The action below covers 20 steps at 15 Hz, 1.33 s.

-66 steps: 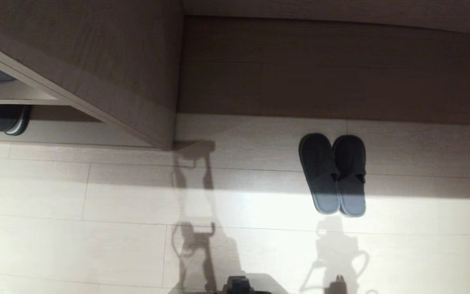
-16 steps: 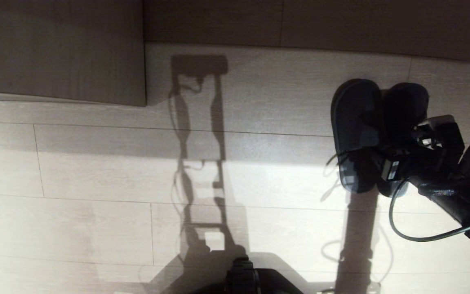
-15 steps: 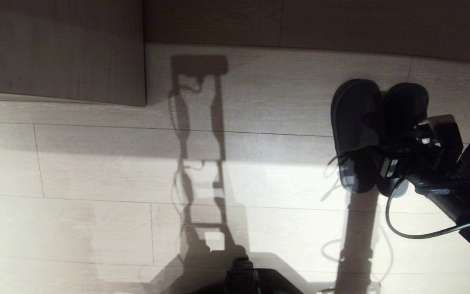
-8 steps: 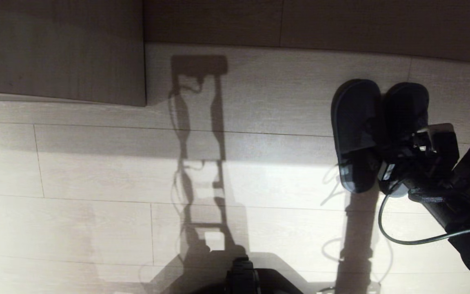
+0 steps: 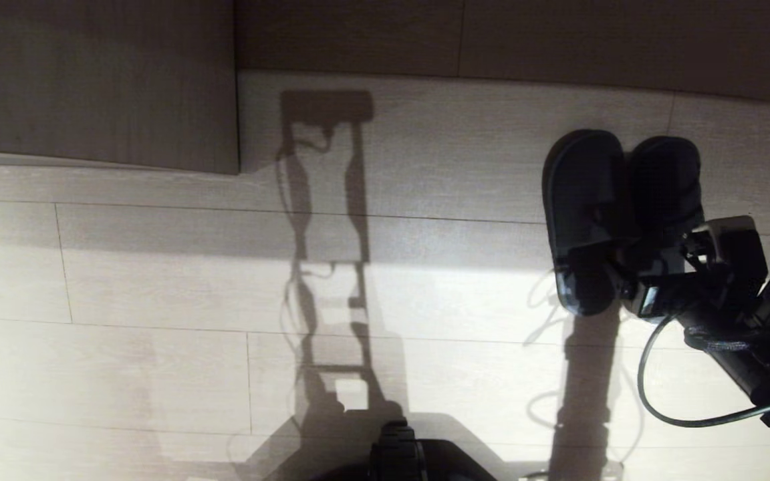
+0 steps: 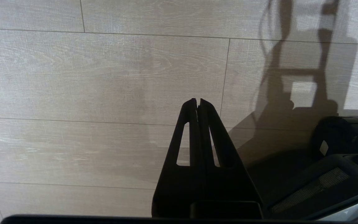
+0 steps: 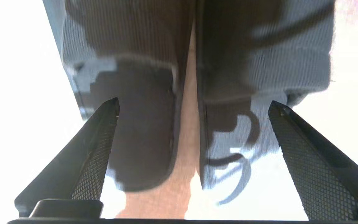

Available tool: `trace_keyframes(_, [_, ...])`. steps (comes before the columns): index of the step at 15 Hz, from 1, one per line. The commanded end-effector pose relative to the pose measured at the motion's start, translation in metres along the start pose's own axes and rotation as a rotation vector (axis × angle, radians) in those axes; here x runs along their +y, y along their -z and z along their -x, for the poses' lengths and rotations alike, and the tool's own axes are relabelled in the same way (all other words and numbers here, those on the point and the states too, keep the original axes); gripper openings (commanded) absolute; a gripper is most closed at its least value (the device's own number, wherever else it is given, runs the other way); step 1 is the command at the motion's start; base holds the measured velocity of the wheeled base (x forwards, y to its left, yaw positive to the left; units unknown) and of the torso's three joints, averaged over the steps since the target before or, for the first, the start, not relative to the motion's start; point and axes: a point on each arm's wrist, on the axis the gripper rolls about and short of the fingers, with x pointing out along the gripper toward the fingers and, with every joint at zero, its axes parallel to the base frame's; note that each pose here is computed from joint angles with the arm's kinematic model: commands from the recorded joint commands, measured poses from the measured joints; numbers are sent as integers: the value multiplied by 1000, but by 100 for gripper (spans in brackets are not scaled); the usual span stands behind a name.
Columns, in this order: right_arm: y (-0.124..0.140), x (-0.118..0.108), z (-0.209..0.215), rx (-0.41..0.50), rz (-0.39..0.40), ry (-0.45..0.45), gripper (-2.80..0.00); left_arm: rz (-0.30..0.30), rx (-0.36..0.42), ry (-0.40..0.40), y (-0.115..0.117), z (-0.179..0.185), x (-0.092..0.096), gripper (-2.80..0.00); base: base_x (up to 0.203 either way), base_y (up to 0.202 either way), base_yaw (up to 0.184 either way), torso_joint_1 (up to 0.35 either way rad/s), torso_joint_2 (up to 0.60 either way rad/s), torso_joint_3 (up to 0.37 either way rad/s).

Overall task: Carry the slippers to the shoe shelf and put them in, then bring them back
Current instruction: Pick up the slippers on the floor

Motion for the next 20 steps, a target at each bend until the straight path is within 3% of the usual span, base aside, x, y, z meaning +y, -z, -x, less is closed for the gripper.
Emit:
trace_keyframes(1, [-1,-1,3,-7,0,4,0,0,-1,0,0,0,0,-280,0,0,0,0,0,0])
trace_keyframes(8, [16,4,-11,46,-15,-6,0,-1,-1,0,0,0,0,-280,0,0,0,0,0,0])
trace_keyframes(14, [1,8,-43,-119,-117,-30,0,-1,-1,1,0,0,0,-280,0,0,0,0,0,0])
trace_keyframes(20, [-12,10,-62,-198,-118,-70,0,-1,-1,0,0,0,0,-280,0,0,0,0,0,0])
